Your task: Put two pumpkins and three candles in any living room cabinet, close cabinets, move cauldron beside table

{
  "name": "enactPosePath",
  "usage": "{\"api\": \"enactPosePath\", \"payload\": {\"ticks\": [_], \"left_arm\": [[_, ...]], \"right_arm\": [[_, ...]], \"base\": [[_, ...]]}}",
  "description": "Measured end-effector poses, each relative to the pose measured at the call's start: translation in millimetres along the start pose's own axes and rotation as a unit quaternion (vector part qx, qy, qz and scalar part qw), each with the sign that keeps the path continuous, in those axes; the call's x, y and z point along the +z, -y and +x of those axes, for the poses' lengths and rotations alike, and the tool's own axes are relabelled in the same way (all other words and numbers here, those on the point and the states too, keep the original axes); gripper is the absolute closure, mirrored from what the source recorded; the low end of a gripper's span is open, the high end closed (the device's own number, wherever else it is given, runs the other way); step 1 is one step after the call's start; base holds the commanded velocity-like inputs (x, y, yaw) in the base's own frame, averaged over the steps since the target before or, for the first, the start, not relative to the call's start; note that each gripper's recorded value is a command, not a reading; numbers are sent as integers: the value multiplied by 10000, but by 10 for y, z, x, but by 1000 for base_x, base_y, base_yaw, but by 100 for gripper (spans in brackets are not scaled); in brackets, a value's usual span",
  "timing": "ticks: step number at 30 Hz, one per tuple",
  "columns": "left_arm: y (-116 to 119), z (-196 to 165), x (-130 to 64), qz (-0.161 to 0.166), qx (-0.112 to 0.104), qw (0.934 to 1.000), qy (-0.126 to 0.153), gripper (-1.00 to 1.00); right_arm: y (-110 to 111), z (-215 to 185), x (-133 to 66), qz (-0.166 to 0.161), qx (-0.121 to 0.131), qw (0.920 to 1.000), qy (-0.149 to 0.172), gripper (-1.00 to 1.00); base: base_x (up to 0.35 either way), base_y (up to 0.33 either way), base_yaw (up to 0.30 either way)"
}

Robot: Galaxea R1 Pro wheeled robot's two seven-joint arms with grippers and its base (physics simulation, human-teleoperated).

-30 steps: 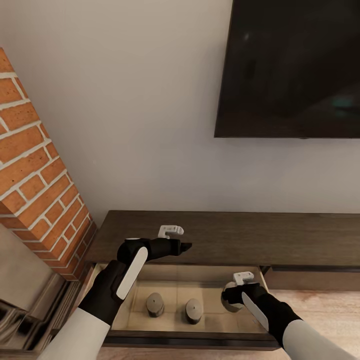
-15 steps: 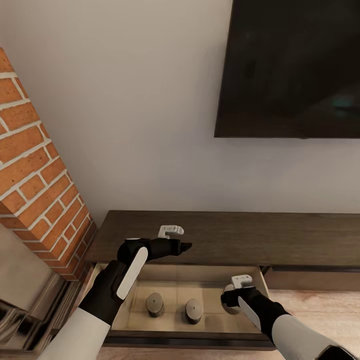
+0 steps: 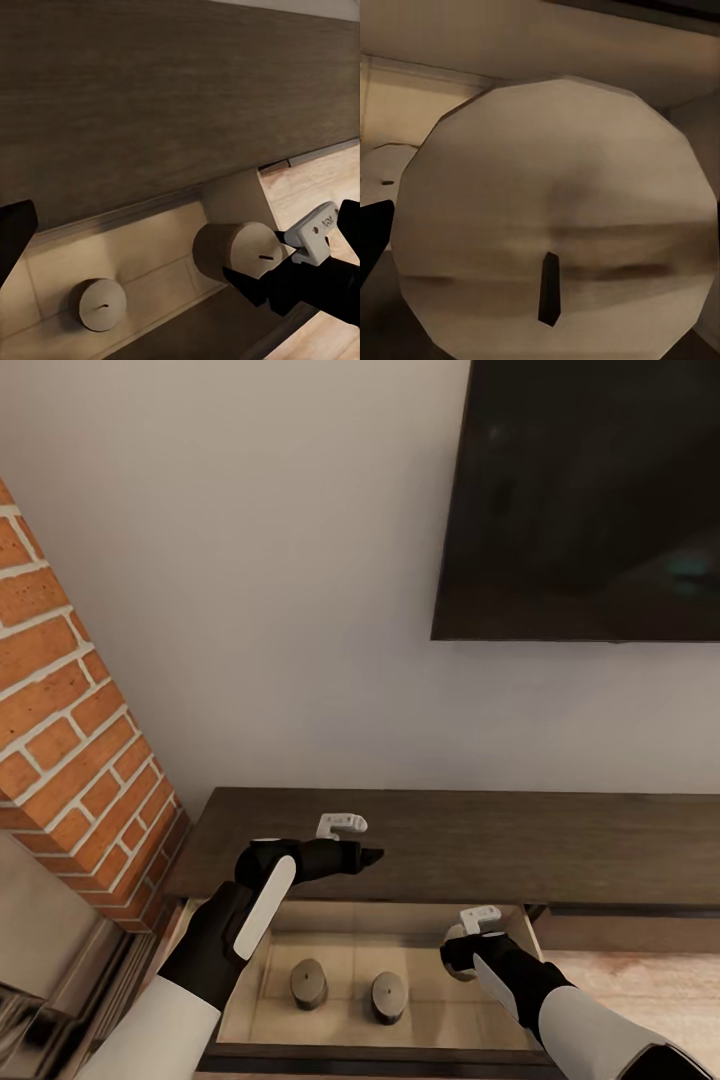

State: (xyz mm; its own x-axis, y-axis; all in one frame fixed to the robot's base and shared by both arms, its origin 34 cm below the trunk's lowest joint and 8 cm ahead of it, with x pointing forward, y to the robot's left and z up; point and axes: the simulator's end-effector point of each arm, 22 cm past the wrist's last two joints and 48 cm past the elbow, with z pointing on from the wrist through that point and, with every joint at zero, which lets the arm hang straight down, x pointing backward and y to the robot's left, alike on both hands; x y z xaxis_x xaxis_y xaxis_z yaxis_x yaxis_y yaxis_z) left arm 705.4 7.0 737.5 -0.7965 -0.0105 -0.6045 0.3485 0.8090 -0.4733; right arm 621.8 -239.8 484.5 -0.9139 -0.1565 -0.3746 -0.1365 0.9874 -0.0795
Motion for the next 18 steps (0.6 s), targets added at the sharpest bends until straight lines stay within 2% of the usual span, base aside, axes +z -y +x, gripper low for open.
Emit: {"api": "enactPosePath", "payload": {"ticks": [3, 8, 18], "left_arm": [[3, -4, -1, 8, -2, 10000, 6, -100], [4, 6, 9, 27, -3, 10000, 9, -100], [-72, 127, 118, 26, 2, 10000, 15, -100]], "right_arm": [[-18, -2, 0, -39, 6, 10000, 2, 100], [-143, 9, 11, -348, -2, 9994, -2, 100], [-197, 67, 165, -421, -9, 9991, 20, 100]], "base": [[1, 0, 0], [0, 0, 0], [0, 0, 0]]}}
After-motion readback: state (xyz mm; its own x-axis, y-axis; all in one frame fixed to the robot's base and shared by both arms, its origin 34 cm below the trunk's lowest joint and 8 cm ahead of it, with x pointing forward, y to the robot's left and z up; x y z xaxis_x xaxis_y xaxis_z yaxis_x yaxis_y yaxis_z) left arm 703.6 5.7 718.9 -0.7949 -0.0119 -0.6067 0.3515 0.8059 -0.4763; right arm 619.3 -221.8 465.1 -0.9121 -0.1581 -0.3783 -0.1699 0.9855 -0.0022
